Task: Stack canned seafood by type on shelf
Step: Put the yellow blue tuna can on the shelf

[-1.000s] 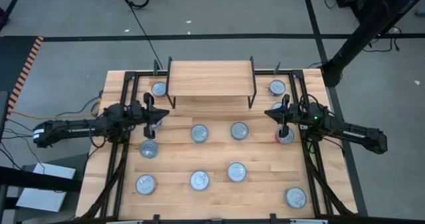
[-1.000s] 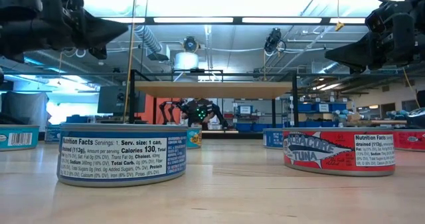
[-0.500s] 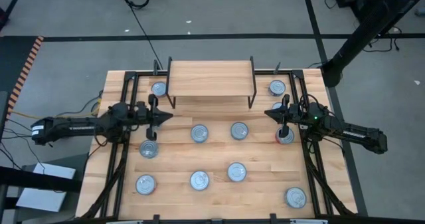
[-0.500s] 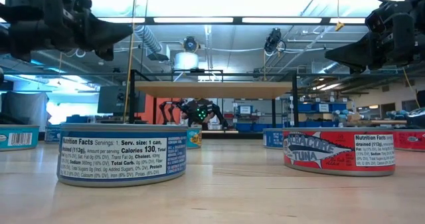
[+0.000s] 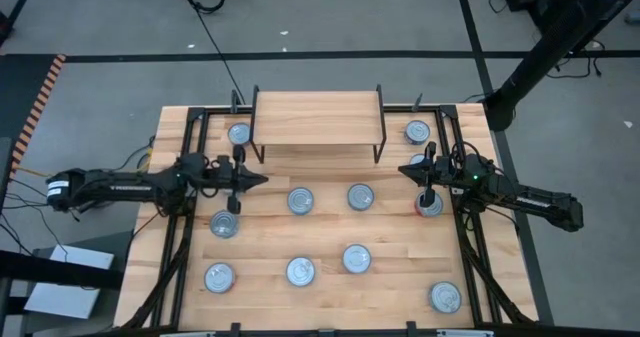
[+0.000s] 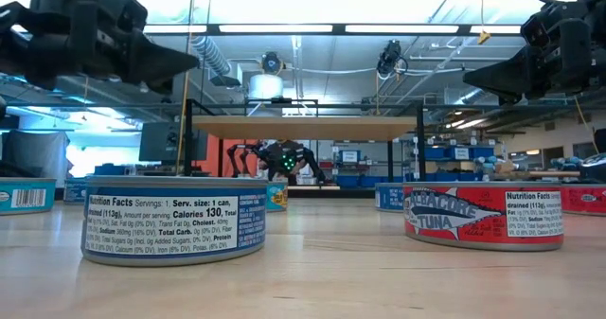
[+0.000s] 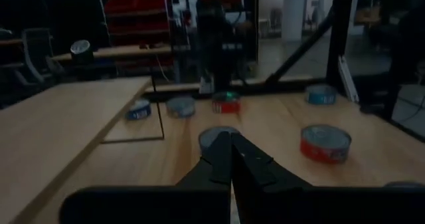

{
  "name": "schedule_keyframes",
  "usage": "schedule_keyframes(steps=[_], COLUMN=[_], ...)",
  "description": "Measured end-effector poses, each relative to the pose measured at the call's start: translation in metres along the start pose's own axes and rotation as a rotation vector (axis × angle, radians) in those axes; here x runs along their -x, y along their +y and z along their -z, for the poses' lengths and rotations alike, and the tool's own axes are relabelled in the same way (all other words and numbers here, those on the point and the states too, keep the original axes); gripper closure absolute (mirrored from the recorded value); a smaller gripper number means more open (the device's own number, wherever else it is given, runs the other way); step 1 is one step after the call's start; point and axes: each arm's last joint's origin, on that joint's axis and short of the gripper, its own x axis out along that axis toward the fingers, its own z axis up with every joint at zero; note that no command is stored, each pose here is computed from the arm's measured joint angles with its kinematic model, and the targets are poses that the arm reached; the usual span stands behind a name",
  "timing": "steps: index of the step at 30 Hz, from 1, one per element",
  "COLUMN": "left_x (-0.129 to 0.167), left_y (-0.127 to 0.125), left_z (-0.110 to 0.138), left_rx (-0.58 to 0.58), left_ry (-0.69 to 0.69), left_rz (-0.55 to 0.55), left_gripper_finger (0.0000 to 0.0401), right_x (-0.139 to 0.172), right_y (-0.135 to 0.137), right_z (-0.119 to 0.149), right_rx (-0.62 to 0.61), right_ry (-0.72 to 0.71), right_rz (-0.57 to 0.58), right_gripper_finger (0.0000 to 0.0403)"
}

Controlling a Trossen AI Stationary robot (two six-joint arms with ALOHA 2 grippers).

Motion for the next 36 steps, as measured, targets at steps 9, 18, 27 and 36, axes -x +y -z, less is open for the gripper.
schedule_keyframes(steps=[9,18,27,36], left_x=[-0.012,-0.019,-0.033,-0.059], left_y=[0.000,-0.009,-0.013,-0.015], left_z=[0.008,0.016,0.009,-0.002], left_rx=[0.085,0.114,0.101,0.000], left_ry=[0.092,0.162,0.216,0.293], left_rz=[0.037,0.060,0.098,0.131], left_gripper_finger=[0.0397,0.0398,0.0398,0.0398], right_x=[0.000,0.000,0.000,0.000], right_y=[0.000,0.000,0.000,0.000], right_z=[0.000,0.000,0.000,0.000], right_rx=[0.000,0.000,0.000,0.000], right_ry=[0.000,0.000,0.000,0.000], right_rz=[0.000,0.000,0.000,0.000], right_gripper_finger=[0.0378,0.0378,0.0378,0.0378])
